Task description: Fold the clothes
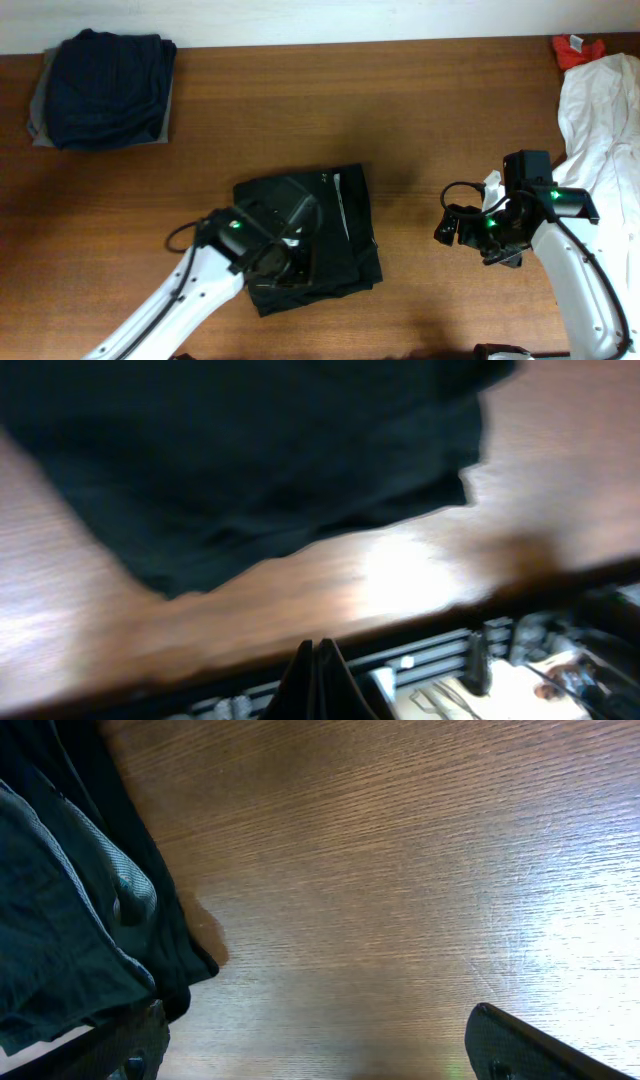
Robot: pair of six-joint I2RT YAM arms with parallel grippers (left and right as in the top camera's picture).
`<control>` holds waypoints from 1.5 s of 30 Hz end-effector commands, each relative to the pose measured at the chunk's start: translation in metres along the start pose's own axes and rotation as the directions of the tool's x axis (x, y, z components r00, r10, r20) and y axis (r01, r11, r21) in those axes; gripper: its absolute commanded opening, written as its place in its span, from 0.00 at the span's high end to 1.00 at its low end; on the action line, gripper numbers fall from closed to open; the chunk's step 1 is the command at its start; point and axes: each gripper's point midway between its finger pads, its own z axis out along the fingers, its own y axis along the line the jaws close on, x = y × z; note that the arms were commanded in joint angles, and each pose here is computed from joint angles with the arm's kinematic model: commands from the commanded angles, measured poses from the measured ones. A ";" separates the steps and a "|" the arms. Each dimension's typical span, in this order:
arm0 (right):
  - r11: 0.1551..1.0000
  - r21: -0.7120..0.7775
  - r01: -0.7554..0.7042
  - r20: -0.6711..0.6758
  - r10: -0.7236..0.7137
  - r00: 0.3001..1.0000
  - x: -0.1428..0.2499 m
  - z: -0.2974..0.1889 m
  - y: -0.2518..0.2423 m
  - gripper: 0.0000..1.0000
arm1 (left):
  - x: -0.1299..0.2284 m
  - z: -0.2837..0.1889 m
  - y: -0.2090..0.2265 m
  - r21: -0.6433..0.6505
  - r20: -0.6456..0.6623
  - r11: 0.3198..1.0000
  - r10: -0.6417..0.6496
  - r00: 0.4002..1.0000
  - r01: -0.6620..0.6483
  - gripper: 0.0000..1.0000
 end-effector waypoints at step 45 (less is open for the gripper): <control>1.000 -0.008 0.002 0.010 -0.002 1.000 -0.003 -0.003 0.001 0.02 | -0.171 0.114 0.146 -0.365 0.371 0.914 -0.032 0.928 0.178 0.99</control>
